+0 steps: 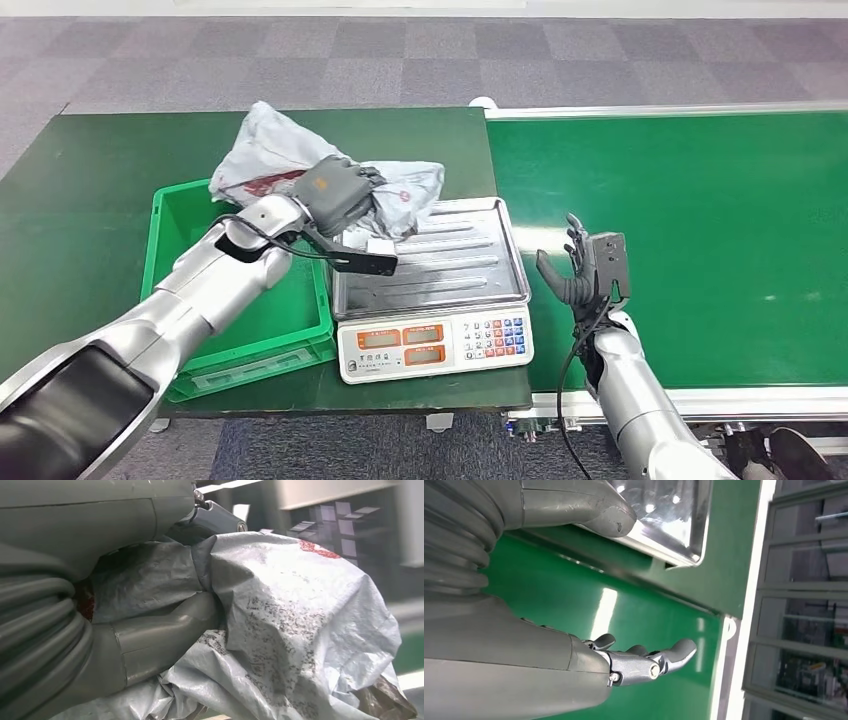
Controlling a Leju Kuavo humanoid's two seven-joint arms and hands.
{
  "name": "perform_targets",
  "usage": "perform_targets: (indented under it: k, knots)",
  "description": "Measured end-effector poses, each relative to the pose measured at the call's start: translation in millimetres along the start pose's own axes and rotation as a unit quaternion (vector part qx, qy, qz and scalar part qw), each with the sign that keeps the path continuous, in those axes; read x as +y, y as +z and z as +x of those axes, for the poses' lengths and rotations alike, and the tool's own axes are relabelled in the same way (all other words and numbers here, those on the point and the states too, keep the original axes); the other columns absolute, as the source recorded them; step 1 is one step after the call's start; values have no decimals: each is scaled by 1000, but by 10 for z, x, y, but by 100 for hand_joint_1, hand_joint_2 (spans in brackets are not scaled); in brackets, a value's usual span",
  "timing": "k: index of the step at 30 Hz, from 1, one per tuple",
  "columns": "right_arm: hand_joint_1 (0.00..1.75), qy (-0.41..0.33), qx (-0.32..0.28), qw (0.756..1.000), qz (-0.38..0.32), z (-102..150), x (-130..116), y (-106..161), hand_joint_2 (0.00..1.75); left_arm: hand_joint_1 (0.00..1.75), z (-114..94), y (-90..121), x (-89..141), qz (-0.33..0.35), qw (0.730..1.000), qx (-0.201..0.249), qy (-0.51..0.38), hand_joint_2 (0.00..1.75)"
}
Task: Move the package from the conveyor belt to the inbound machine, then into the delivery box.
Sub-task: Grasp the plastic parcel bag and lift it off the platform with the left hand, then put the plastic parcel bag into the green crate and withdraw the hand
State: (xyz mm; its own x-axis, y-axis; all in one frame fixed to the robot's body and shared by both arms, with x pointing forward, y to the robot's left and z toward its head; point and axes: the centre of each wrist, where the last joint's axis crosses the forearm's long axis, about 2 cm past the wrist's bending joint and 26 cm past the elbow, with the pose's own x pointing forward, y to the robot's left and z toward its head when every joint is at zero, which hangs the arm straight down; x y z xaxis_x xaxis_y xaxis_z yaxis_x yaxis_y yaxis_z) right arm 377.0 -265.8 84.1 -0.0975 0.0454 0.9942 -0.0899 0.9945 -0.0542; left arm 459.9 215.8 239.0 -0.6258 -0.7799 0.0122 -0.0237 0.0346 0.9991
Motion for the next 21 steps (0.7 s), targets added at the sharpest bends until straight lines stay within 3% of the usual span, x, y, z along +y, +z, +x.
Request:
perform_targets:
  k: [2, 5, 9, 13, 17, 21]
  knots:
    - [0, 1, 2, 1000, -6, -28, -42, 46, 175, 175, -181, 173, -101, 4, 999, 32, 12, 175]
    - [0, 1, 3, 1000, -10, -42, -66, 70, 175, 175, -285, 284, -168, 3, 998, 51, 23, 175]
    - [0, 5, 5, 999, -31, -85, -234, 184, 175, 175, -825, 947, -471, -5, 985, 155, 74, 175]
    - [0, 6, 3, 999, -45, -113, -321, 262, 175, 175, -1048, 1300, -584, -14, 974, 211, 79, 175]
    - [0, 3, 8, 999, -52, -189, -343, 414, 175, 5, -1156, 1682, -749, -31, 967, 243, 65, 175]
    - [0, 4, 14, 998, -58, -231, -343, 510, 175, 0, -1170, 1832, -797, -22, 964, 260, 56, 175]
